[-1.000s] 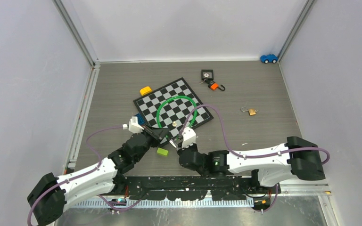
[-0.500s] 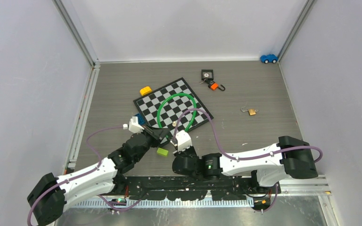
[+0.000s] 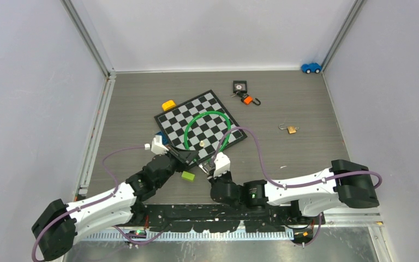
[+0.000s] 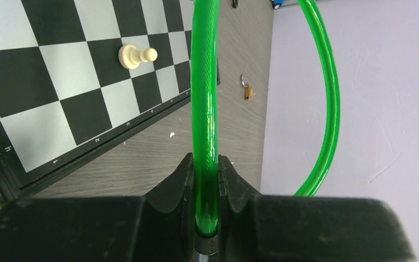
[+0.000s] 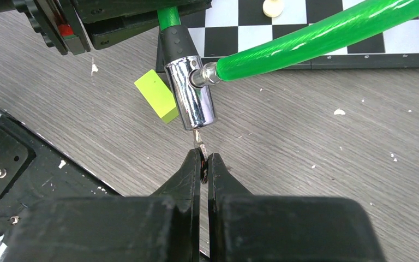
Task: Lock with the key
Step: Lock the lock.
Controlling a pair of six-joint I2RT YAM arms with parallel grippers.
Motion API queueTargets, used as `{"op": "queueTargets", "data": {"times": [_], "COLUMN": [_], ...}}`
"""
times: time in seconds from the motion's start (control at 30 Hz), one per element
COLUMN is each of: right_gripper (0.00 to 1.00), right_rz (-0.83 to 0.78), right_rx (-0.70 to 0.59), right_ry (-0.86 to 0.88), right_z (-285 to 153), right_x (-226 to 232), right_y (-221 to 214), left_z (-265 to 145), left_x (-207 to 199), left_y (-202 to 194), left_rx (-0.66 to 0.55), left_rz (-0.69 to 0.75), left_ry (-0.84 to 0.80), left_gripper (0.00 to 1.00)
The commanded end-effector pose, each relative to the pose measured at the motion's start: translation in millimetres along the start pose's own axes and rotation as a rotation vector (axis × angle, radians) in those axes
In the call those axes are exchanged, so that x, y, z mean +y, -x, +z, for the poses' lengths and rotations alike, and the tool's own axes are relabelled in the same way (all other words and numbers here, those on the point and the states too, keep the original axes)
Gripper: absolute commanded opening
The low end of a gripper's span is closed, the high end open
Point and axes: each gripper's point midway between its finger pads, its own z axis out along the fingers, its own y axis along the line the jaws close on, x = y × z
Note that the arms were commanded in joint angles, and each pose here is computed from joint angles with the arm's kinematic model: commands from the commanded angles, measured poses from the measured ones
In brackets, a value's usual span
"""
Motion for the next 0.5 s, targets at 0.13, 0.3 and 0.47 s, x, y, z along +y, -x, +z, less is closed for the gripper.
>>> {"op": "queueTargets", "data": {"times": [0.13,0.3,0.47], "right_gripper": [0.24,0.44,0.54], "right_rz": [0.103,0.133,0.156], "right_rx": [-0.081,-0.068,-0.061], "right_ry": [-0.026,-0.015,0.035], "right_z": [3.4,-1.7,-14.8], "right_x": [-13.1,-20.1,-22.3], "right_y": [9.3,0.9,5.1], "left_z": [7.2,11.3,11.8], "left_x": [-1.5,6.2,7.1], "left_y": [-11.8,-15.0,-12.6], "left_rx": [0.037,0.038,0.023], "left_rz": [0.007,-0.001,0.002], "left_ry": [-0.008,0.007,0.01], "left_gripper": [0.0,0.0,0.0]}}
